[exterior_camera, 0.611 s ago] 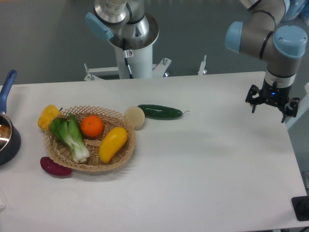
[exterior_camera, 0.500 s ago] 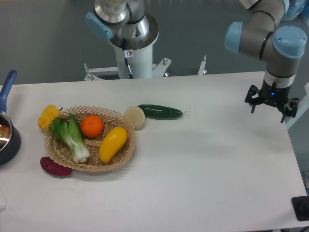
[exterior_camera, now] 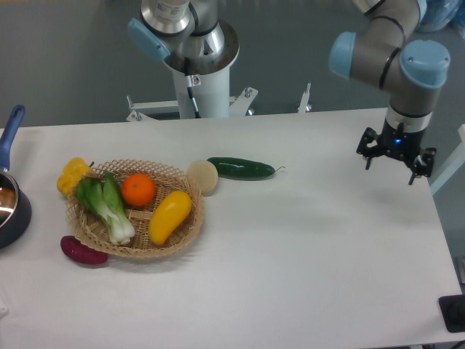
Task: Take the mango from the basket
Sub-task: 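Move the open gripper over the wicker basket toward the yellow mango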
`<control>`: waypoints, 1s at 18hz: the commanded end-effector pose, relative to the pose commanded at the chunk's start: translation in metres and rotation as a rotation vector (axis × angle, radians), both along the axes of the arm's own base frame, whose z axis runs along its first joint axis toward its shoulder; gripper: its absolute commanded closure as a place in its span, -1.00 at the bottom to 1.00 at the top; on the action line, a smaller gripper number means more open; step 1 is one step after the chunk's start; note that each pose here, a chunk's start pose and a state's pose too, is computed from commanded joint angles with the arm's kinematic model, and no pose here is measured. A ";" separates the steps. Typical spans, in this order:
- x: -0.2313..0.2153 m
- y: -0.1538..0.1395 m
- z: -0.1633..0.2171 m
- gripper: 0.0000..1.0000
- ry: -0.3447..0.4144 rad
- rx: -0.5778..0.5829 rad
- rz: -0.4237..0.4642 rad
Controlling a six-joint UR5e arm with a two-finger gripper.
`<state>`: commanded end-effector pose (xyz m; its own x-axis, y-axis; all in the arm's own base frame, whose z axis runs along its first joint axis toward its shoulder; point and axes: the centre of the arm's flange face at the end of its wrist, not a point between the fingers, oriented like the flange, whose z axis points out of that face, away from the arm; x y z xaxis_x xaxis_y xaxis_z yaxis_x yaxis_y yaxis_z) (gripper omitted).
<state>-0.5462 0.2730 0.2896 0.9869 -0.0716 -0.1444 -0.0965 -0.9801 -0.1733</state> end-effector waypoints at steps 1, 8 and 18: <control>0.011 0.004 0.008 -1.00 0.006 0.005 0.003; 0.093 0.073 0.015 -1.00 -0.030 0.023 -0.017; 0.223 0.157 0.019 -1.00 -0.088 0.031 -0.053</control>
<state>-0.3235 0.4301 0.3086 0.9909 -0.1205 -0.0605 -0.1308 -0.9681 -0.2139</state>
